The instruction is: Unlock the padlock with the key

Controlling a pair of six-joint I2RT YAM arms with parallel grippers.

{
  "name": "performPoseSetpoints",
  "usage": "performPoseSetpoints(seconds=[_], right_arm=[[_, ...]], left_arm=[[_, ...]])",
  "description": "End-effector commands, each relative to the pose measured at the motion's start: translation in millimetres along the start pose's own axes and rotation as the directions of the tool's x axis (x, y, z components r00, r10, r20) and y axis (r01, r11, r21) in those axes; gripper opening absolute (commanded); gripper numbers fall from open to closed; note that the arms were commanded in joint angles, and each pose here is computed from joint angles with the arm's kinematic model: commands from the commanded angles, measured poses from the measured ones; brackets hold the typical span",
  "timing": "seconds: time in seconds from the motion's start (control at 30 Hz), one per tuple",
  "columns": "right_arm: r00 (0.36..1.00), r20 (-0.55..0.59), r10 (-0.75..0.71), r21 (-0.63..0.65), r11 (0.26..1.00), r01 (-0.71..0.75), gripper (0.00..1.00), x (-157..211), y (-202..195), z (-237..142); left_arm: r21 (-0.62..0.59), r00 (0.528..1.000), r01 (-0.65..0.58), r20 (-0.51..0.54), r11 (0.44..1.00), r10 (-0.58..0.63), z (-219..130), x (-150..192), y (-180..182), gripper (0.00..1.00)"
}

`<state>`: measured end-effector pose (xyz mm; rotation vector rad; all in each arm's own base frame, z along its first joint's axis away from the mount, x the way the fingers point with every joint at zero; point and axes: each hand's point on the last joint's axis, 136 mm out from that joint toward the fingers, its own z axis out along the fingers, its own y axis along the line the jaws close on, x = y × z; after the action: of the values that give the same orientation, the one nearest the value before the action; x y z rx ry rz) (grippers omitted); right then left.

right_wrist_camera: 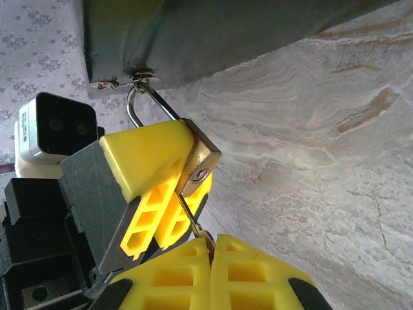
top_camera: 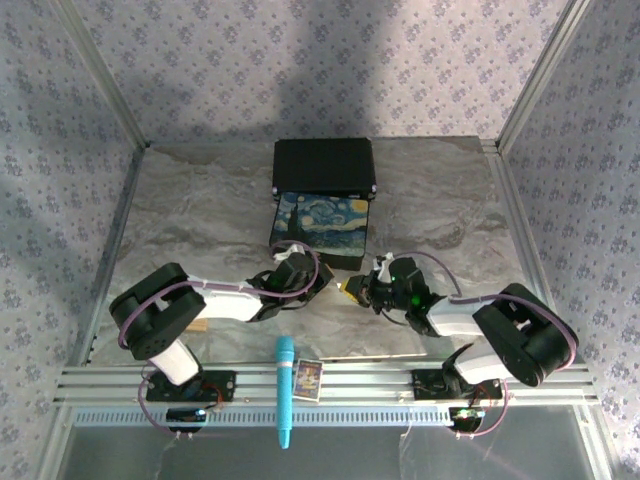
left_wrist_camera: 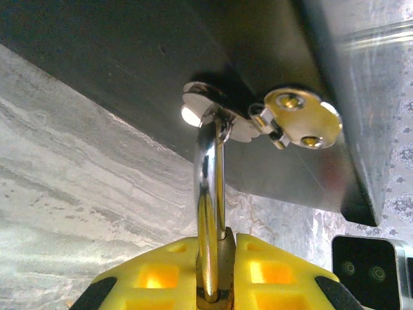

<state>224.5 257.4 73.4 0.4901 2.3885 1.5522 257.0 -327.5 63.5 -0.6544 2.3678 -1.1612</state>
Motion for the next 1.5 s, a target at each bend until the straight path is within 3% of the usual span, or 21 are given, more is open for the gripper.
performPoseSetpoints(seconds=[0.0, 0.9, 1.47], right_arm=[[1.0, -0.009, -0.004, -0.028, 1.0, 0.004, 0.0, -2, 10, 2], [1.0, 0.002, -0.003, -0.02, 1.0, 0.003, 0.0, -12, 10, 13], [1.0, 0.003, -0.006, -0.088, 0.996, 0.006, 0.0, -19, 28, 16]], left_arm=[[0.098, 1.0, 0.013, 0.005, 0.995, -0.014, -9, -4, -30, 0.08], [0.138, 0.999, 0.037, -0.018, 0.99, -0.035, -11, 0, -42, 0.05], [0.175, 0.995, 0.082, -0.078, 0.981, -0.069, -9, 9, -48, 0.0]])
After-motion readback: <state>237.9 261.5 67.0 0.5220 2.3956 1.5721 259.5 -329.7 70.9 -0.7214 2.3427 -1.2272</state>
